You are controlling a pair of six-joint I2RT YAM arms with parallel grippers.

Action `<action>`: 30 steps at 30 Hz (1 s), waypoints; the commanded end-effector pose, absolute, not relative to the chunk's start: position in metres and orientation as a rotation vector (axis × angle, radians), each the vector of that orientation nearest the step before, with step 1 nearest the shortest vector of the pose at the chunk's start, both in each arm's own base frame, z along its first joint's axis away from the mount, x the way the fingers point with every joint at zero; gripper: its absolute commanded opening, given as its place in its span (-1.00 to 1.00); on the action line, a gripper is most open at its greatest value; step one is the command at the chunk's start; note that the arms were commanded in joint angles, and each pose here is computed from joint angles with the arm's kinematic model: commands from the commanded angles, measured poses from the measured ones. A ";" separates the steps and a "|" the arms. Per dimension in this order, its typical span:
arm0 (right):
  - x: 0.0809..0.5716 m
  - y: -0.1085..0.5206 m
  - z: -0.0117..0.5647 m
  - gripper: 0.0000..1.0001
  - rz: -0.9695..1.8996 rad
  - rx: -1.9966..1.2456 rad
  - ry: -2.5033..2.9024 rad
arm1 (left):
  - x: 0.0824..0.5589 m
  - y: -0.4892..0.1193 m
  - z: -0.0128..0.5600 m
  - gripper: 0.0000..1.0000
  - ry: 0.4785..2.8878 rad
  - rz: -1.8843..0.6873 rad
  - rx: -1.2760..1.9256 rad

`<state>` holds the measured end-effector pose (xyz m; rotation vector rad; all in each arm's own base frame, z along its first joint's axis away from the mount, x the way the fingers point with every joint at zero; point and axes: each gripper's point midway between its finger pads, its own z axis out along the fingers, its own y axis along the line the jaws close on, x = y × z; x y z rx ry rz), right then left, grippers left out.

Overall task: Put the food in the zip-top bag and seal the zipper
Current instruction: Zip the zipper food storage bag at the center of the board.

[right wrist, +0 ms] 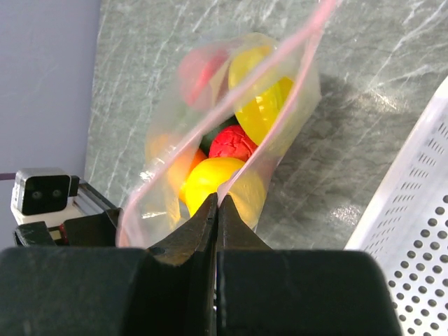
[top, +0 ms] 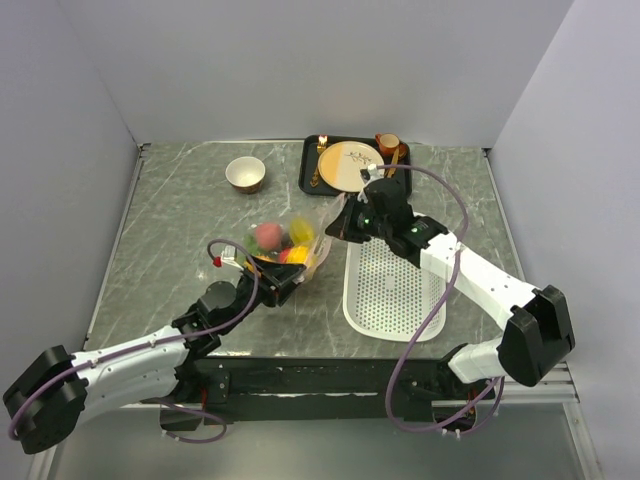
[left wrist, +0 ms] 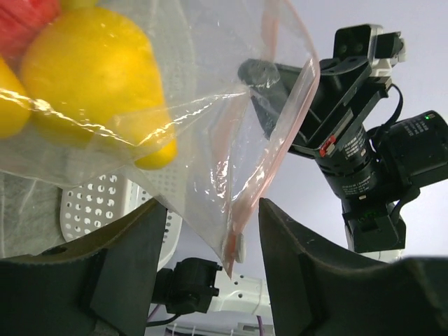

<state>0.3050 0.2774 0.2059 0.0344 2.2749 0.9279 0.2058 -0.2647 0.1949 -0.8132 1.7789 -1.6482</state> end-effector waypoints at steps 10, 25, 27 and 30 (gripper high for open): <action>0.303 0.277 0.217 -0.94 0.966 0.033 2.213 | 0.210 -0.243 0.204 -0.14 1.641 -1.662 -0.898; 0.301 0.275 0.214 -0.94 0.964 0.041 2.214 | 0.208 -0.253 0.199 -0.81 1.669 -1.704 -0.890; 0.301 0.274 0.214 -0.92 0.961 0.044 2.213 | 0.208 -0.253 0.197 -0.96 1.674 -1.699 -0.893; 0.299 0.272 0.215 -0.72 0.954 0.049 2.211 | 0.208 -0.252 0.197 -0.98 1.673 -1.702 -0.895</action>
